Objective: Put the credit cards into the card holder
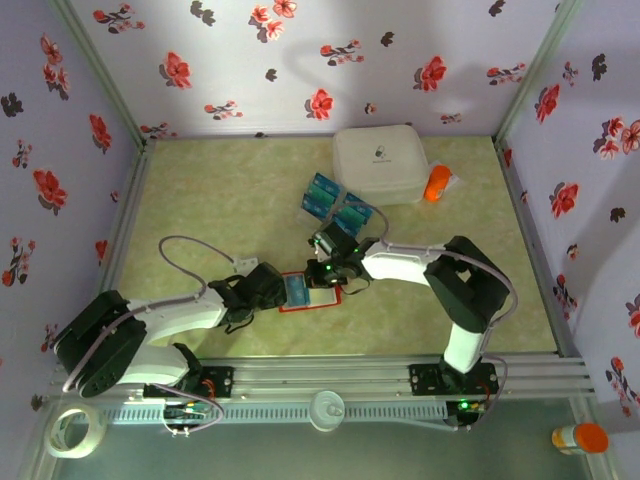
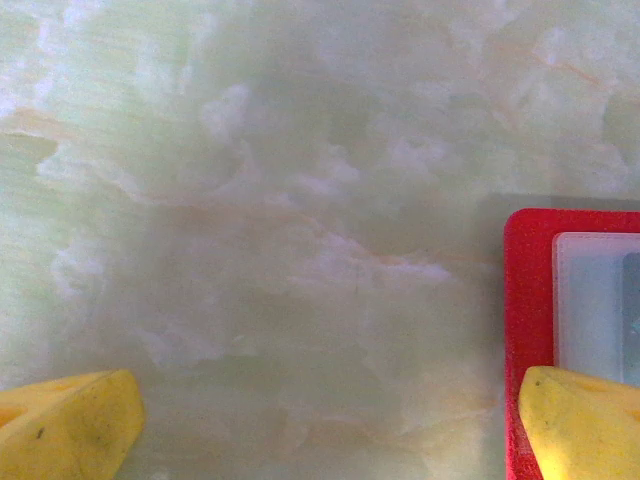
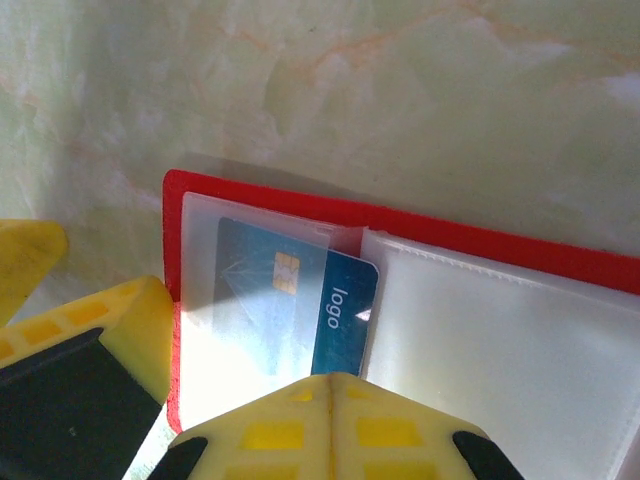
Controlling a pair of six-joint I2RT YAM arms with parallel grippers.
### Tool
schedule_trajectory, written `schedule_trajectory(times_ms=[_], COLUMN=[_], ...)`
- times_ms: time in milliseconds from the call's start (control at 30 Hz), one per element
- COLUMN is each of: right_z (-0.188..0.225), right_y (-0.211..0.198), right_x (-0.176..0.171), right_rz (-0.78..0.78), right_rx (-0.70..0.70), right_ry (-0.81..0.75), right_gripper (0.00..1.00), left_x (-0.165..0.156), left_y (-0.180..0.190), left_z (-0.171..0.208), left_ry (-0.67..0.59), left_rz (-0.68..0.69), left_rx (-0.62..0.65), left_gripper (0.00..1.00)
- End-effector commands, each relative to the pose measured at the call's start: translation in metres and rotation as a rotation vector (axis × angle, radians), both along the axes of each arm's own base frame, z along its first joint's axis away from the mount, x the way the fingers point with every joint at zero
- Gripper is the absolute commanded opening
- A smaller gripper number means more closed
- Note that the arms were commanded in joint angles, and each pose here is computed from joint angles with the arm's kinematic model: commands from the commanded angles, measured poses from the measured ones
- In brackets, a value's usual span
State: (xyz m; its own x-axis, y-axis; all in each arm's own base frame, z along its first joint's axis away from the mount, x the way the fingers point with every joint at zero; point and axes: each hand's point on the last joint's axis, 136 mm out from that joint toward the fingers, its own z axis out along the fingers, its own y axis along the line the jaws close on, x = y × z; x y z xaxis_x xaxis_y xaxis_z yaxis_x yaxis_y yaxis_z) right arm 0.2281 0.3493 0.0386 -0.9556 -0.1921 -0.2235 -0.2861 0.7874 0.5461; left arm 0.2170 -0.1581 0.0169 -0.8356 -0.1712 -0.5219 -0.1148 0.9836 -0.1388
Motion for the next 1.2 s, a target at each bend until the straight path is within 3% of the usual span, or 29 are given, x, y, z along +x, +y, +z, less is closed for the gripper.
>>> schedule_trajectory(times_ms=[0,300,500,833,1167], right_z=[-0.004,-0.020,-0.005,0.016,-0.003], right_y=[0.006,0.021,0.031,0.004,0.005], right_x=[-0.001,-0.013,-0.009,0.002,0.000], right_rz=[0.030,0.070,0.065,0.038,0.048], right_rx=[-0.018,-0.049,-0.010,-0.076,-0.094], right_ry=[-0.002,0.035,0.016,-0.067,-0.031], right_gripper=[0.07,0.05,0.06,0.06,0.05], left_x=[-0.024,-0.024,-0.024,-0.023,-0.023], left_y=[0.024,0.022,0.021,0.020,0.019], left_z=[-0.035,-0.039,-0.040,-0.039,-0.040], left_ry=[0.126,0.131,0.134,0.133,0.135], left_rz=[0.026,0.021,0.018,0.017,0.016], left_rx=[0.073,0.070,0.071,0.068,0.071], left_gripper=[1.00,1.00,1.00,1.00,1.00])
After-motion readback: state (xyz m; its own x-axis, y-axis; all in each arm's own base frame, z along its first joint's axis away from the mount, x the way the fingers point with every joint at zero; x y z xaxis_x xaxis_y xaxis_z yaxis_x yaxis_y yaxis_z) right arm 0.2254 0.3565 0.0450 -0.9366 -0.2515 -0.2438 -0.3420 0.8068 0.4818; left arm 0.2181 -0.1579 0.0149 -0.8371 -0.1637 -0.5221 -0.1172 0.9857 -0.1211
